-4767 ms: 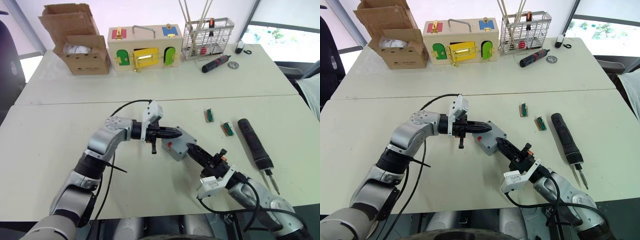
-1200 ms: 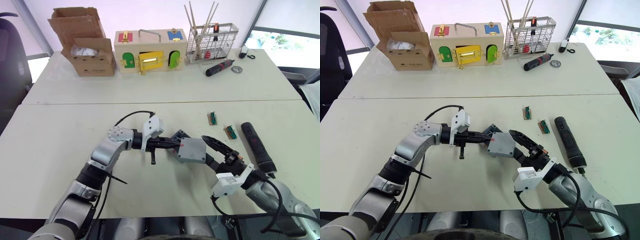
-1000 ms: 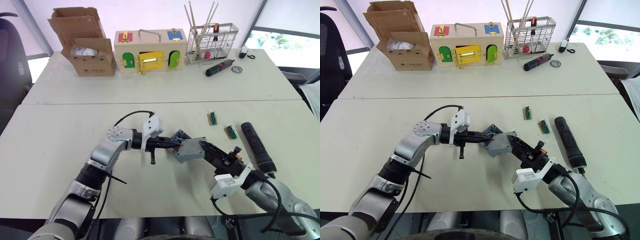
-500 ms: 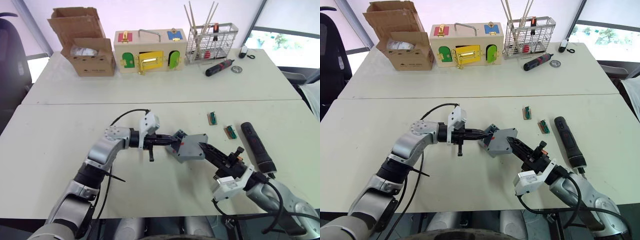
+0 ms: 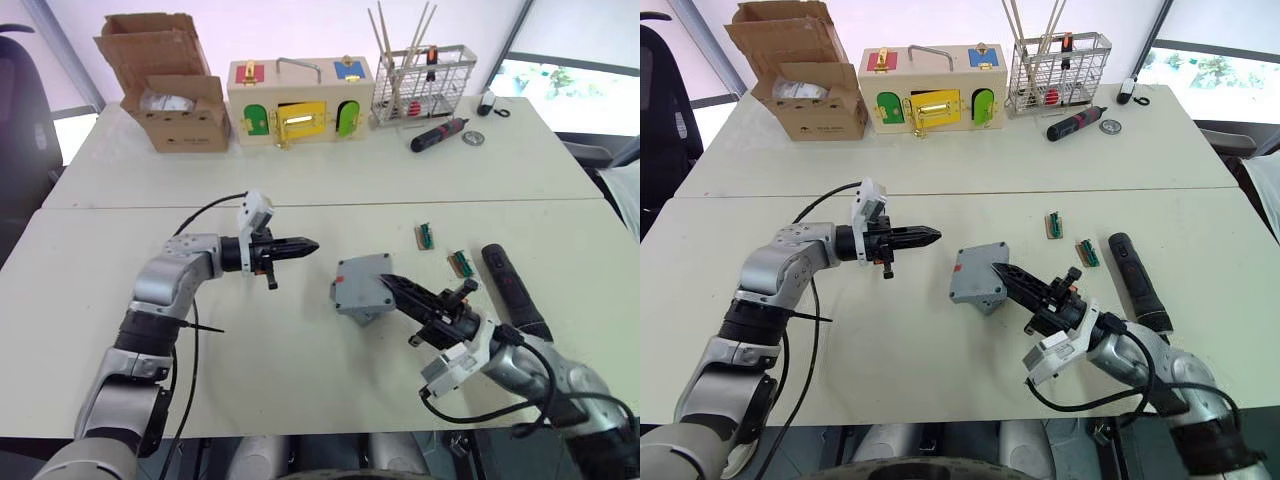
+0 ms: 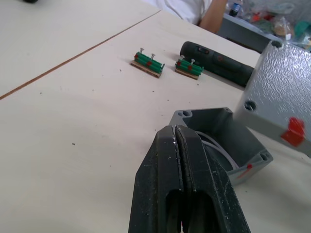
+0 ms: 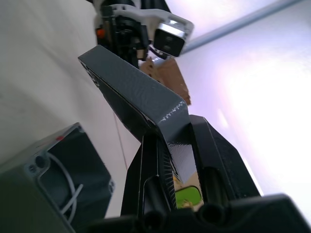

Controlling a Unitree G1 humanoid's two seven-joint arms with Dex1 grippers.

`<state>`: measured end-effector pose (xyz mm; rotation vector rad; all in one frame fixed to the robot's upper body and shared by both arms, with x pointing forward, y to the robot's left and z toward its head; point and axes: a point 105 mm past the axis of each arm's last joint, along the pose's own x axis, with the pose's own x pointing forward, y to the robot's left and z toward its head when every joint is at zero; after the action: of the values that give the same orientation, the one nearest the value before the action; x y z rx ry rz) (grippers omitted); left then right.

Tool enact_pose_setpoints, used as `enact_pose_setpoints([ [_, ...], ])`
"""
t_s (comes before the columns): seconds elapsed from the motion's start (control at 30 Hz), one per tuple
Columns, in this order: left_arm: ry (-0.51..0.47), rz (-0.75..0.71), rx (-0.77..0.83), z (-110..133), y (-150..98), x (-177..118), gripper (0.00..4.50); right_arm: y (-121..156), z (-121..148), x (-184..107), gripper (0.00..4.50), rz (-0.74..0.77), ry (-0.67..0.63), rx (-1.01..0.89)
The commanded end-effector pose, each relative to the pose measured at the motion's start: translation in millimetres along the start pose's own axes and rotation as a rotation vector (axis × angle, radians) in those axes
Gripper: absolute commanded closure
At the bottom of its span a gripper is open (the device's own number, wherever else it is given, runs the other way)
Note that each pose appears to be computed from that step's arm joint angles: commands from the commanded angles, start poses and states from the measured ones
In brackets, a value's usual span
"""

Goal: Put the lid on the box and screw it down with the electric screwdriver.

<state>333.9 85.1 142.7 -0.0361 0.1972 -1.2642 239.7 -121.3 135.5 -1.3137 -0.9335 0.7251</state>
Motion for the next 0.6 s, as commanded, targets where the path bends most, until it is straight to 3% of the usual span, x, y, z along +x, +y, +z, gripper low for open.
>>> enact_pose_setpoints([
  [0.03,-0.012,-0.029,0.046,12.6,-5.8,4.4,4.50,-7.2,-7.5,0.2,4.41,-0.023,-0.081,0.003],
  [0.37,-0.021,-0.062,0.062,16.5,-19.9,9.2,4.50,-2.6,-17.6,8.9,4.41,-0.012,-0.186,0.063],
  [0.6,-0.030,-0.071,0.066,18.7,-24.9,14.3,4.50,3.5,-31.6,18.5,4.41,0.011,-0.146,0.066],
])
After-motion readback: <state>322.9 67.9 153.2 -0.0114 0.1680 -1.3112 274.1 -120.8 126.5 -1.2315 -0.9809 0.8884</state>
